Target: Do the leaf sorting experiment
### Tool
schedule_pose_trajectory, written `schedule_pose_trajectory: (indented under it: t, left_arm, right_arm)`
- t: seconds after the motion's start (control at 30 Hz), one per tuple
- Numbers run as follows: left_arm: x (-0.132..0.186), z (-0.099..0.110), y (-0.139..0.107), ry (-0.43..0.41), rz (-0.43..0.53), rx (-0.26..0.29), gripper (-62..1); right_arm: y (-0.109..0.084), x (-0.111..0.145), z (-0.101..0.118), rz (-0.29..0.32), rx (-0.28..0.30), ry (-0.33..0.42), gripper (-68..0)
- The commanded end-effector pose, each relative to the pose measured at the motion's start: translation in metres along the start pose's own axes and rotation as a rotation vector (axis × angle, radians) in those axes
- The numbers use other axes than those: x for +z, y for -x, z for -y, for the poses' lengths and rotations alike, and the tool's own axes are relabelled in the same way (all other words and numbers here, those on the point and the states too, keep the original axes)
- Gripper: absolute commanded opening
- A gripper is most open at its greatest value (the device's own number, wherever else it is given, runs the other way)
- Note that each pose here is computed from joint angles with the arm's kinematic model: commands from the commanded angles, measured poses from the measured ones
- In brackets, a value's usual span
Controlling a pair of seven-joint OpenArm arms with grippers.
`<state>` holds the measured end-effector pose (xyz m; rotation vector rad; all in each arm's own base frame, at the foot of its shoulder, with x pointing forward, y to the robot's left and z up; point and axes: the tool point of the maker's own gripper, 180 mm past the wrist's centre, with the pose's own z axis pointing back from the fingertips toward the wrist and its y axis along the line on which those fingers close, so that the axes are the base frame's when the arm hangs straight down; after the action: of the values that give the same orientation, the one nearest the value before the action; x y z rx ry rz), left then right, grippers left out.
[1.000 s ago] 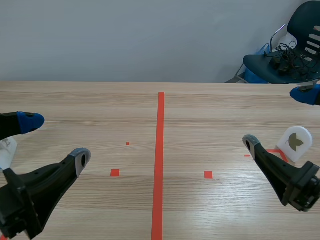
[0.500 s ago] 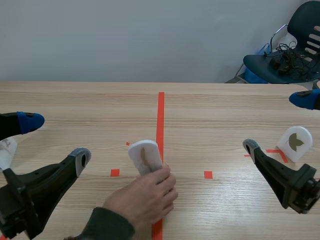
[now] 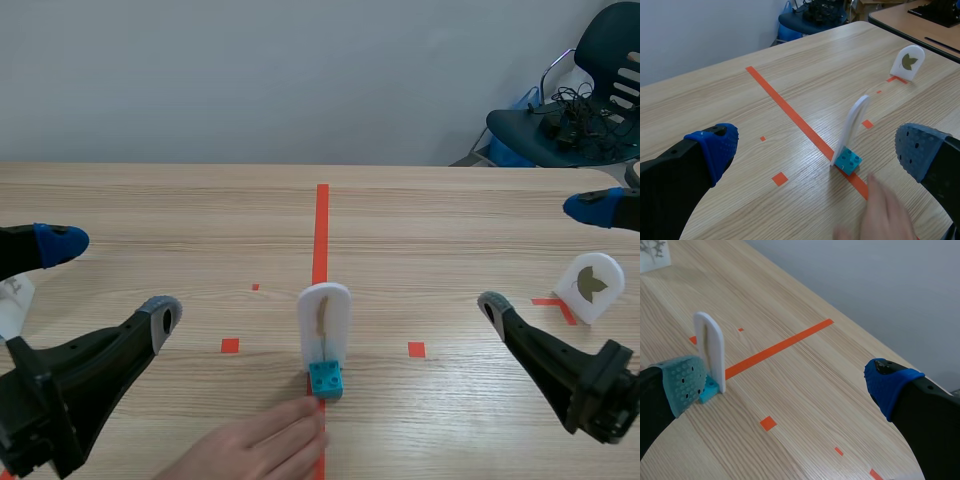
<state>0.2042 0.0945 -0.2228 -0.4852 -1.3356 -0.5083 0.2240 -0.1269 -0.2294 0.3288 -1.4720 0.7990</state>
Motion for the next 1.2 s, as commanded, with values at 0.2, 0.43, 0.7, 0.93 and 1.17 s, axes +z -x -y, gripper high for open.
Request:
schedule_pose_trajectory:
  t: [0.2, 0.43, 0.7, 0.93, 1.17]
  left_arm:
    - [0.0, 0.0, -0.009, -0.002, 0.031, -0.003, 1.4]
    - [0.0, 0.0, -0.009, -0.003, 0.031, -0.003, 1.4]
    - [0.0, 0.0, -0.009, -0.003, 0.032, -0.003, 1.4]
    - [0.0, 0.0, -0.009, -0.003, 0.031, -0.003, 1.4]
    - [0.0, 0.0, -0.009, -0.003, 0.032, -0.003, 1.4]
  right_arm:
    - [0.022, -0.009, 0.002, -0.006, -0.088, -0.097, 0.4]
    - [0.055, -0.03, -0.004, 0.002, -0.207, -0.134, 0.4]
    - [0.066, -0.07, -0.038, 0.042, -0.273, -0.204, 0.4]
    - [0.074, -0.102, -0.06, 0.049, -0.285, -0.189, 0.4]
    - [0.079, -0.123, -0.091, 0.037, -0.274, -0.234, 0.4]
